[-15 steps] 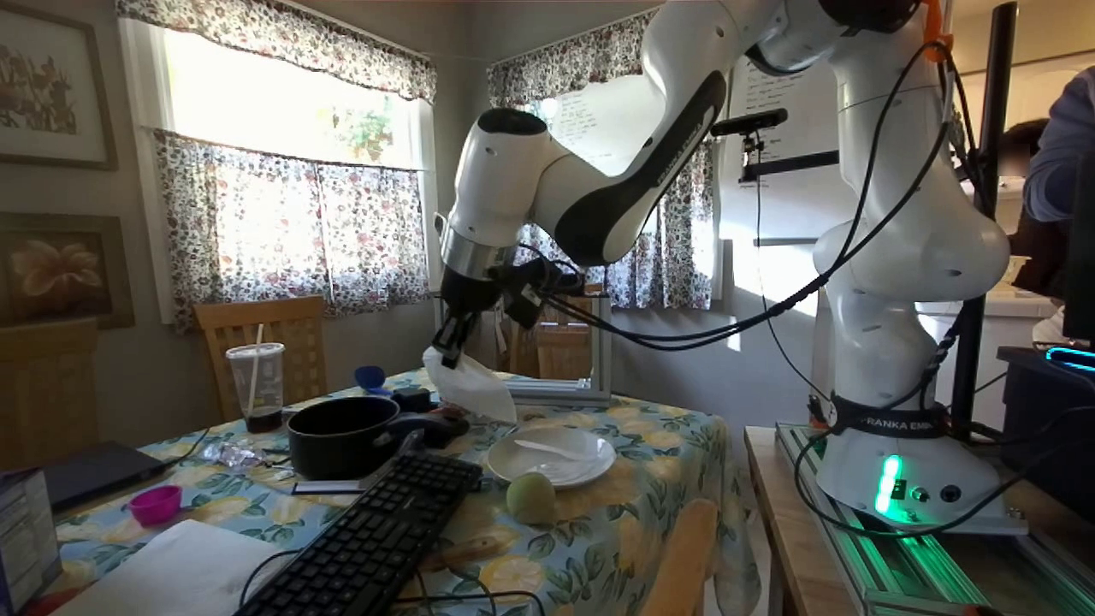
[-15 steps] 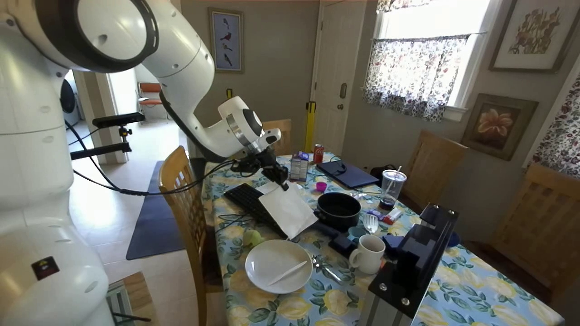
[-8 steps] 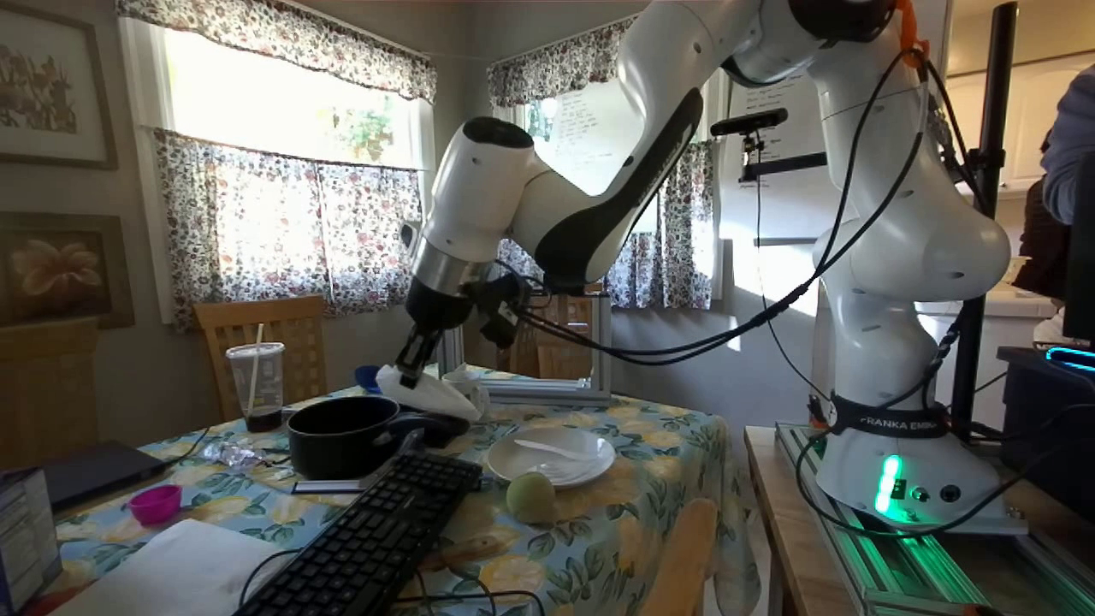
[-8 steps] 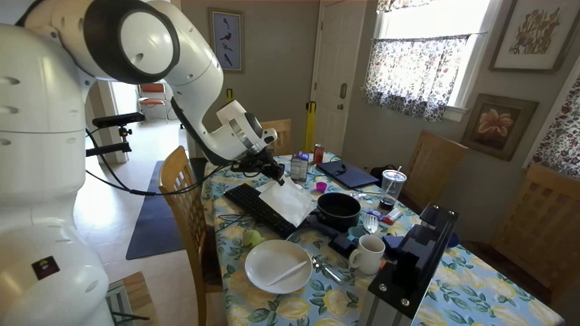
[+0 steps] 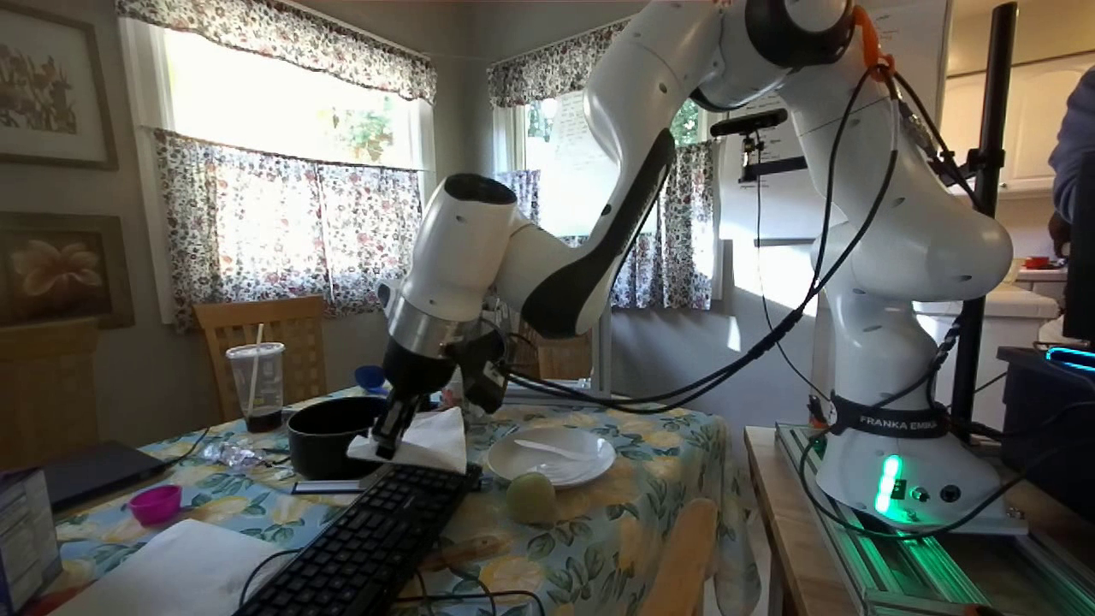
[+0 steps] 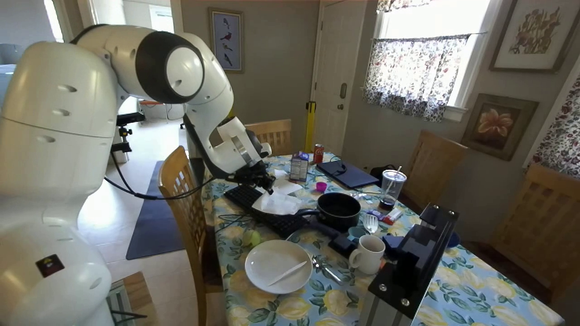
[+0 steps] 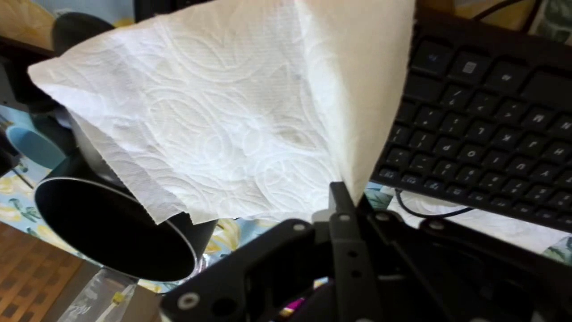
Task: Use the paper towel to wipe the keyboard
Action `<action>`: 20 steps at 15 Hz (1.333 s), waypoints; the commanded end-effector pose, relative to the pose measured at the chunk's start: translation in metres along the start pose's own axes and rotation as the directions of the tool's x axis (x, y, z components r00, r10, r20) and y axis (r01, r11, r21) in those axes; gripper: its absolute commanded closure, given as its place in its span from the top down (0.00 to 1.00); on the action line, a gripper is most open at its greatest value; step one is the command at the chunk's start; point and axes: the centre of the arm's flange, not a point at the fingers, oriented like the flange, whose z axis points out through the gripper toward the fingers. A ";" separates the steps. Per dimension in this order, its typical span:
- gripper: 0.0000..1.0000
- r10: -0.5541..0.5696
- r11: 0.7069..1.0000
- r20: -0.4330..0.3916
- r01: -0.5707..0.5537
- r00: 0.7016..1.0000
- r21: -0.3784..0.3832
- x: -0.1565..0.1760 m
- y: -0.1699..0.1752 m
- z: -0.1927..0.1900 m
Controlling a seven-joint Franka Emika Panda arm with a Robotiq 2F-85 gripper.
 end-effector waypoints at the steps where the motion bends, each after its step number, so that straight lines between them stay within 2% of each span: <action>1: 0.00 0.000 0.996 -0.032 0.003 0.999 0.091 -0.001 -0.021 0.022; 6: 0.00 0.005 0.978 -0.057 0.007 0.998 0.209 -0.006 -0.020 0.042; 12: 0.00 0.070 0.919 -0.131 -0.013 0.989 0.394 -0.012 -0.014 0.054; 13: 0.01 0.055 0.937 -0.098 -0.018 0.994 0.348 -0.017 -0.014 0.046; 15: 0.01 0.069 0.927 -0.111 -0.022 0.991 0.373 -0.016 -0.011 0.048; 20: 0.00 0.070 0.926 -0.115 -0.022 0.991 0.377 -0.014 -0.012 0.047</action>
